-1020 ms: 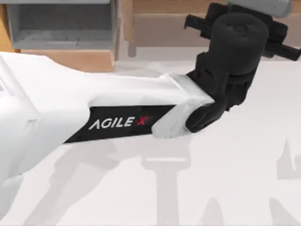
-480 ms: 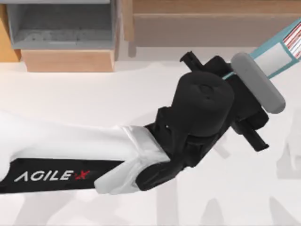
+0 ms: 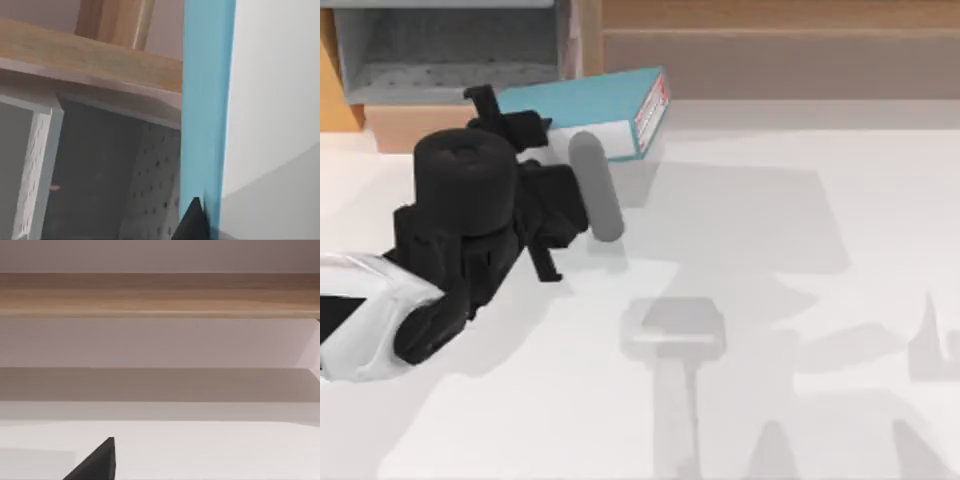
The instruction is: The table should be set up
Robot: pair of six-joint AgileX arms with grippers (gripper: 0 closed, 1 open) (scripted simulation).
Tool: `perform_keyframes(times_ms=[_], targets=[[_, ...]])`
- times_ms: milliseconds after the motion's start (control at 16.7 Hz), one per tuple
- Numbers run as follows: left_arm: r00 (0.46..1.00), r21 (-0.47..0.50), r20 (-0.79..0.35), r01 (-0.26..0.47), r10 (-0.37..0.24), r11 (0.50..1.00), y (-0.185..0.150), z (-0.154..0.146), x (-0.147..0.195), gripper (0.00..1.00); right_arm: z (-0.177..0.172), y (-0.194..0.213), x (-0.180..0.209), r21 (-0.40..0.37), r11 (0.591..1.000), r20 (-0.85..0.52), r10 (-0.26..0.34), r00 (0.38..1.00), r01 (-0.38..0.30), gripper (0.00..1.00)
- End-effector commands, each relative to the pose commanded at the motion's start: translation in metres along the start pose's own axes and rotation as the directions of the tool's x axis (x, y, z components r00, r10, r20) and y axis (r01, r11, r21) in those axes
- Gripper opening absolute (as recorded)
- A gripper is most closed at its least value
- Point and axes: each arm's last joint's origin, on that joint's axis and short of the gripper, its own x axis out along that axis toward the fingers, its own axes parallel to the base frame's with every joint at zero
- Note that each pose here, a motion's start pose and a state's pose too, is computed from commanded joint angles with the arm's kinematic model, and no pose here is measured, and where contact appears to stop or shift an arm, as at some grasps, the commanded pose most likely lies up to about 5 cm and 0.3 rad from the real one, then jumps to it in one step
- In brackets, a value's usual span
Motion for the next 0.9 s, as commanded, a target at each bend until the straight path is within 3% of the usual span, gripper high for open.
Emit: perform_keyframes(times_ms=[180,360,900], targets=[[0.986,0.143,-0.146,-0.061,0.082,0.988,0.019,-0.055,0.015,0.0,0.0,0.0,0.0,0.0,1.0,0.0,0.0,1.0,0.0,1.0],[0.975,0.228,-0.192,-0.064,0.109,0.972,0.03,-0.086,0.038,0.0,0.0,0.0,0.0,0.0,1.0,0.0,0.0,1.0,0.0,1.0],[0.976,0.253,-0.19,-0.059,0.109,0.966,0.033,-0.094,0.05,0.0,0.0,0.0,0.0,0.0,1.0,0.0,0.0,1.0,0.0,1.0]])
